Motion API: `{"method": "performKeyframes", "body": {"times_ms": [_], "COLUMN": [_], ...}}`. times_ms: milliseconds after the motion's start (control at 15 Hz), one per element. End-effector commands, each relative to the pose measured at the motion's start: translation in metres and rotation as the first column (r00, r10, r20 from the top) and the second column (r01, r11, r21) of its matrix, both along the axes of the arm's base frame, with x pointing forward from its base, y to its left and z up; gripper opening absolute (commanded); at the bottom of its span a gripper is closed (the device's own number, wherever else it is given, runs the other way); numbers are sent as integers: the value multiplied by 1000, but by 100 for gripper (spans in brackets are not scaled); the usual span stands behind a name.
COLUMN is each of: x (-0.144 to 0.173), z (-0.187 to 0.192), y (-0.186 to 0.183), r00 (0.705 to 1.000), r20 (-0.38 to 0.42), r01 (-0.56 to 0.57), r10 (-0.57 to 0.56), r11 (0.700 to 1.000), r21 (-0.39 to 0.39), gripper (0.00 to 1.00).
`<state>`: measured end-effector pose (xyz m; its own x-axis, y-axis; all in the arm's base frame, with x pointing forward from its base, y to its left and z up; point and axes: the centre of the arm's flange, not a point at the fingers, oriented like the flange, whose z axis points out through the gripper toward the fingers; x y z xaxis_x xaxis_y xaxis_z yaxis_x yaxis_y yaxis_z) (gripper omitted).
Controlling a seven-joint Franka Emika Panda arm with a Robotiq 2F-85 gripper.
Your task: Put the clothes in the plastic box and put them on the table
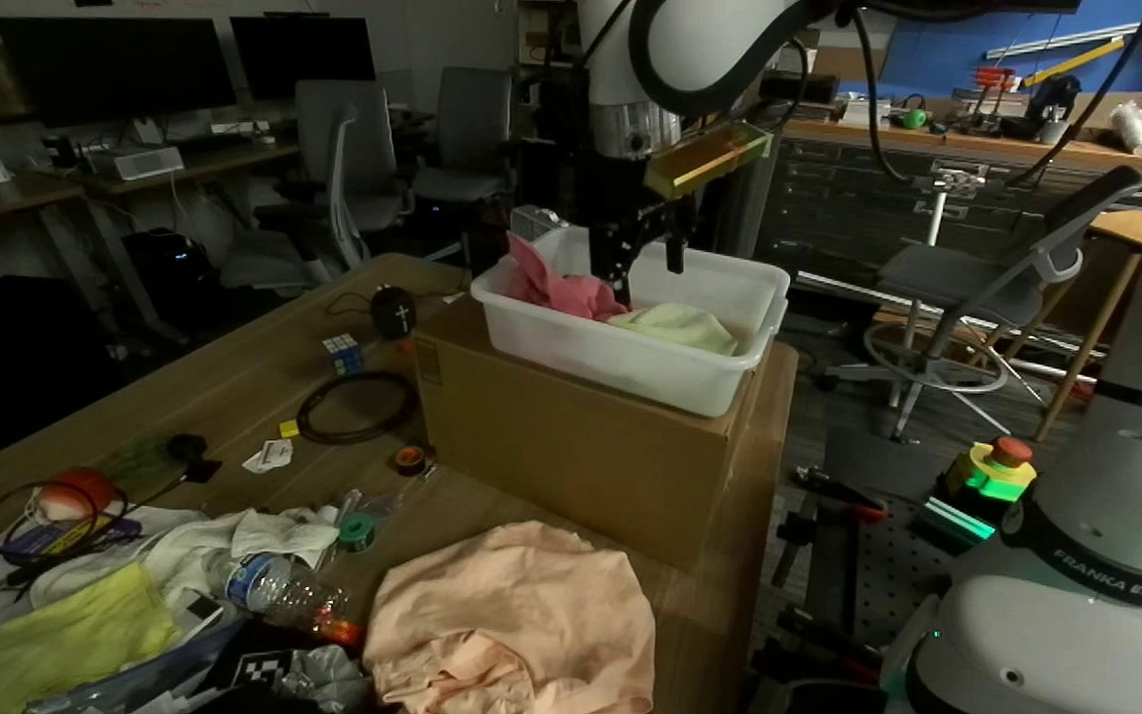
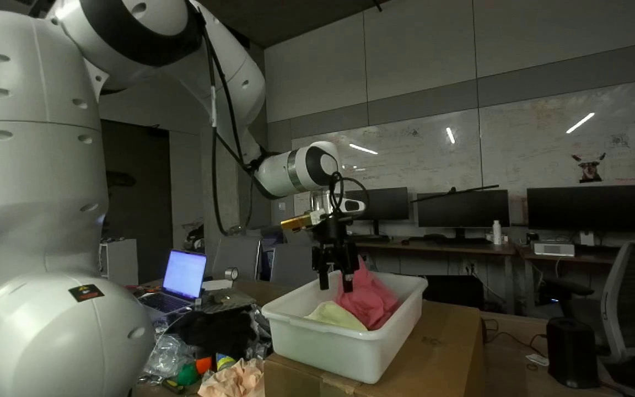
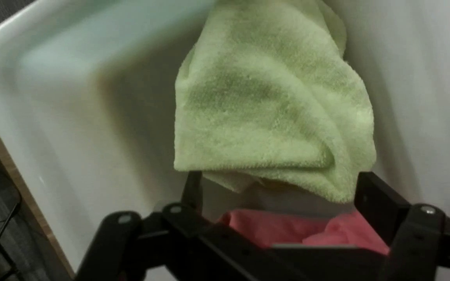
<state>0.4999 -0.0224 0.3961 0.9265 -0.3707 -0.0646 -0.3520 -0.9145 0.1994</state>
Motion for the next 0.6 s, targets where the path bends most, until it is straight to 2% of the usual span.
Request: {"method": "performKeyframes", "body": {"times_ms": [0,267,533], "x": [1,-2,-1], "z": [-1,-7,-17], "y": [-2,-3,-5], "r00": [990,974,967], "r20": [-114,-179,-155], "r01": [-75,-138,-194], "r10": [78,140,200], "r11": [997,990,980], "r21": [31,27,52], "gripper": [100,100,100]}}
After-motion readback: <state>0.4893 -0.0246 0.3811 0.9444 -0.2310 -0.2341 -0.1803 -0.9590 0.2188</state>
